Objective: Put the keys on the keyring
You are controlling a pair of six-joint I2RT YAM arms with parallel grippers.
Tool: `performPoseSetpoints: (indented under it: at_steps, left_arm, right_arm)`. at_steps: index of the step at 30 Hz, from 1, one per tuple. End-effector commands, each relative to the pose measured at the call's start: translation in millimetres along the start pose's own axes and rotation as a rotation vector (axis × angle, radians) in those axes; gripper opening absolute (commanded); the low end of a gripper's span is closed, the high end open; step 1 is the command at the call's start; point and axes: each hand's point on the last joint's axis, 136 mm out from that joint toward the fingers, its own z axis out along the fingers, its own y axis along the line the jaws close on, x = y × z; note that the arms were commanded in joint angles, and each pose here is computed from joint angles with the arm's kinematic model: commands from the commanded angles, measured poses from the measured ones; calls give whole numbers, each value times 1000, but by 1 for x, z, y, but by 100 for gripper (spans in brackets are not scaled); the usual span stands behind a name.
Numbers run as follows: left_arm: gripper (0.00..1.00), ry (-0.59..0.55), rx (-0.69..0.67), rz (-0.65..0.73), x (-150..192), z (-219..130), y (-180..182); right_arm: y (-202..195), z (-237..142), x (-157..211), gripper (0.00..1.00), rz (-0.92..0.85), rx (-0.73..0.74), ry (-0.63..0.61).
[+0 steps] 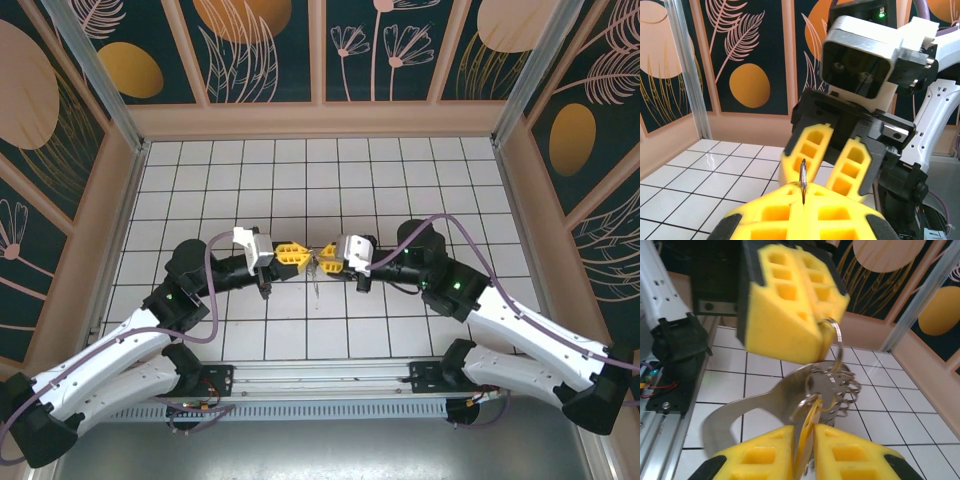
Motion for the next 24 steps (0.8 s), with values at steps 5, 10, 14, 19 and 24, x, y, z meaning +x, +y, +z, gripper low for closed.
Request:
performPoseSetpoints:
  at_steps: [5,10,14,19,24]
  left_arm:
    - [0,-46,44,15,-13,0,-8]
    - [0,-32,58,8,-11,1,-10]
    - [0,-30,76,8,-11,3,-12]
    - [0,-27,92,12,-11,4,-14]
    - [0,-17,111,8,-8,5,-17]
  right_arm:
    - [9,-6,-21,14,-49,-29,-101]
    - [6,-4,-24,16,-63,-16,-105]
    - [2,-5,-24,16,-65,8,-104]
    - [-3,-9,-27,19,-68,43,-110]
    - [-9,-11,-27,20,-77,88,-108]
